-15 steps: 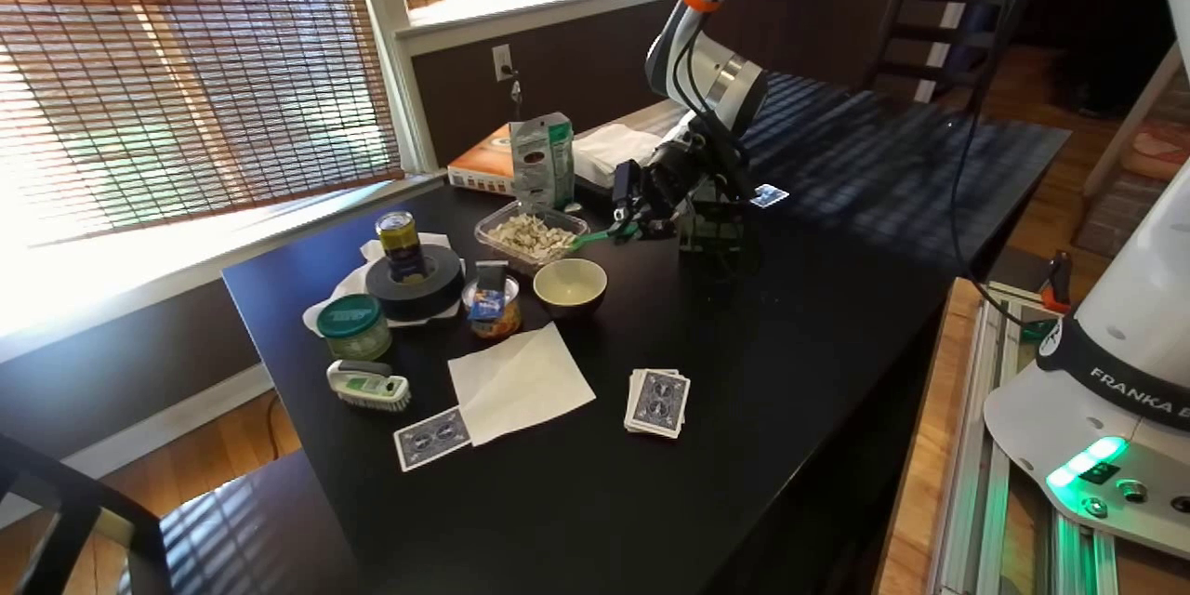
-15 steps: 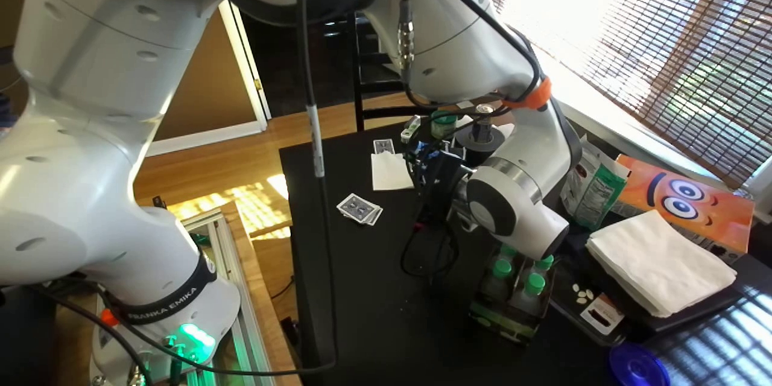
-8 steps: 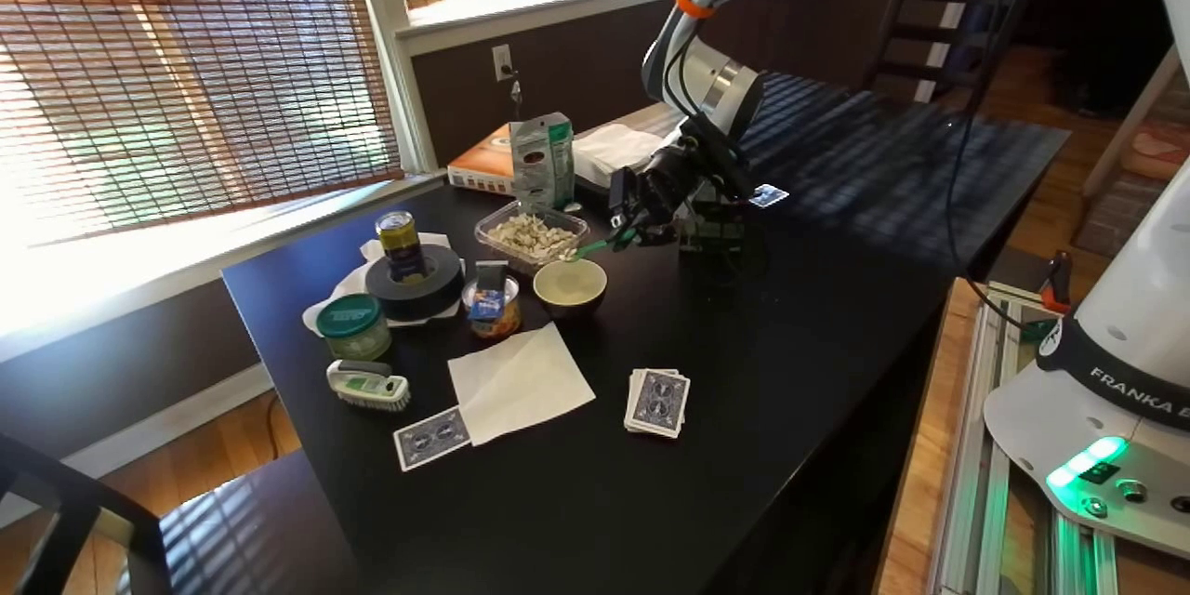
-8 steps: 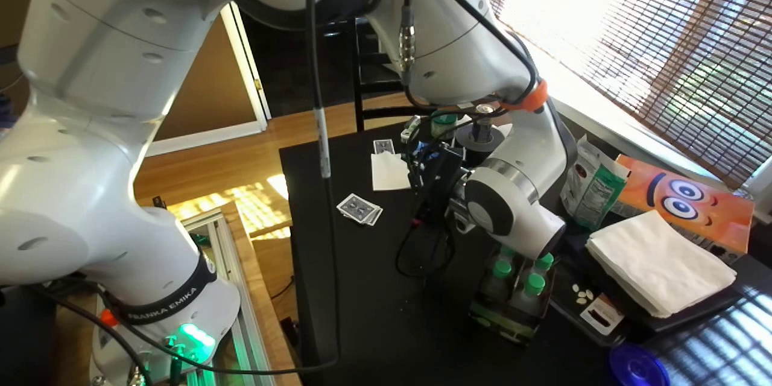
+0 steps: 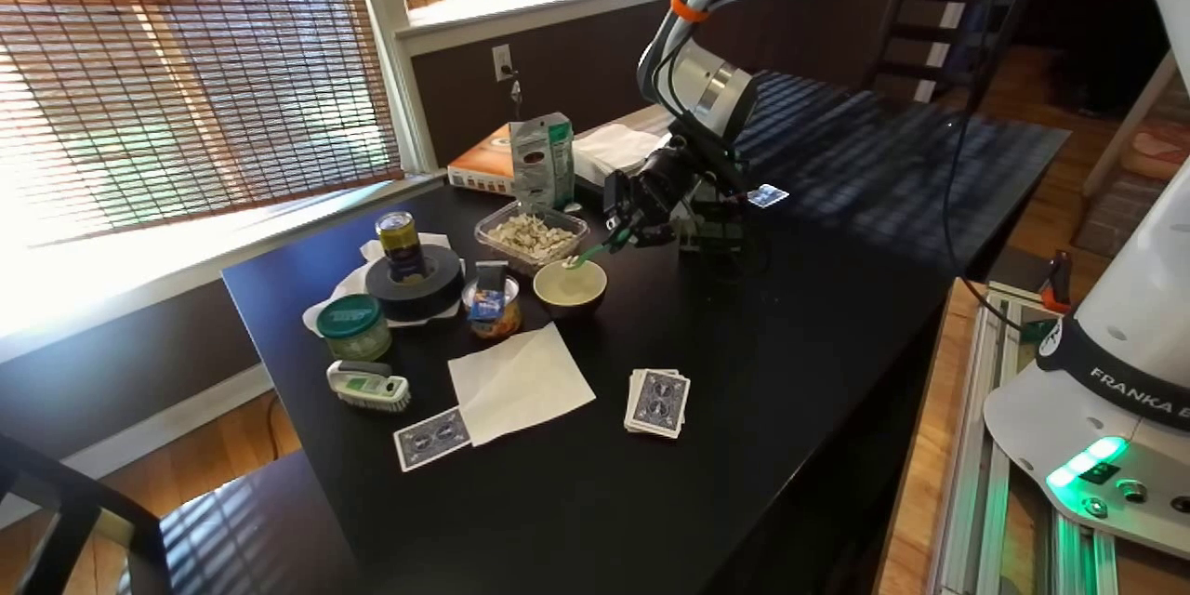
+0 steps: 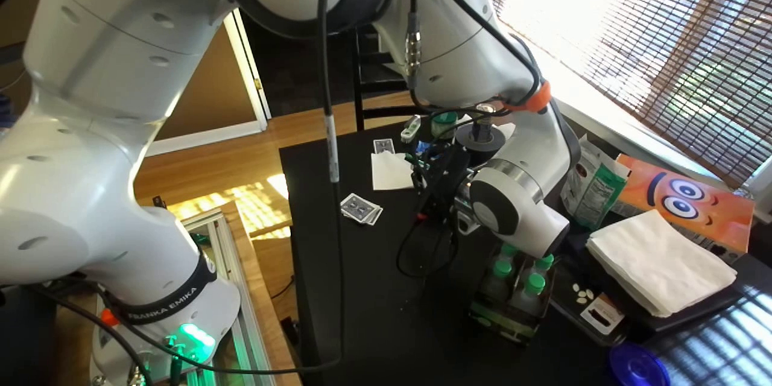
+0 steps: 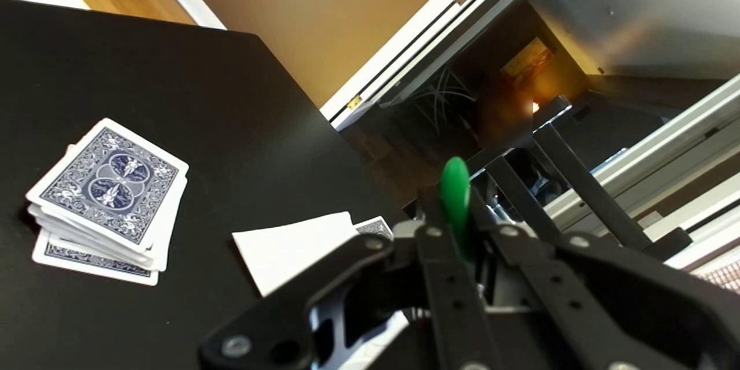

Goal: Put a spoonful of the clear lunchbox's contents into the bowl

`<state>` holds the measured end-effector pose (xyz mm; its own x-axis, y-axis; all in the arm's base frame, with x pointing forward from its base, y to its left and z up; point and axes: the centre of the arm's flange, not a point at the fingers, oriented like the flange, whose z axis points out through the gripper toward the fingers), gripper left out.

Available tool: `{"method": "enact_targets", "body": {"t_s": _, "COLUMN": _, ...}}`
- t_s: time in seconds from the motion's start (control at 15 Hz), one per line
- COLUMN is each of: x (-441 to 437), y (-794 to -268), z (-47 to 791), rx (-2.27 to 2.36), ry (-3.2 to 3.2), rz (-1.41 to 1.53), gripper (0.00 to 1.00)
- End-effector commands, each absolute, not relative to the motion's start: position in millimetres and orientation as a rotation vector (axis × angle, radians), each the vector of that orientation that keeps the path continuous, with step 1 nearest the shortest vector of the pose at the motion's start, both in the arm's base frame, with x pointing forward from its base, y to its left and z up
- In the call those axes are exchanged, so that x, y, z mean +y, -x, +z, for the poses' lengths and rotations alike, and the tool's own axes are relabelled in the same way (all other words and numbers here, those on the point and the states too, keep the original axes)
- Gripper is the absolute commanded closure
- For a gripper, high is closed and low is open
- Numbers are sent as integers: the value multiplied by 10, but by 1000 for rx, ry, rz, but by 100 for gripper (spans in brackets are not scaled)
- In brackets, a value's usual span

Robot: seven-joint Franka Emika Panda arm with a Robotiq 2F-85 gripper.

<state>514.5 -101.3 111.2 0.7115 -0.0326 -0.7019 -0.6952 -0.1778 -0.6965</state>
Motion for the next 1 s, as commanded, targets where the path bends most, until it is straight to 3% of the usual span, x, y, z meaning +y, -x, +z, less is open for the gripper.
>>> {"method": "enact_targets", "body": {"t_s": 0.0, "x": -1015, "y": -5344, "z": 976, "rx": 627, "ry": 1670, "rz": 690, "gripper": 97}}
{"method": "enact_targets", "body": {"t_s": 0.93, "x": -1025, "y": -5437, "z": 793, "rx": 706, "ry": 1546, "rz": 904, "gripper": 97}}
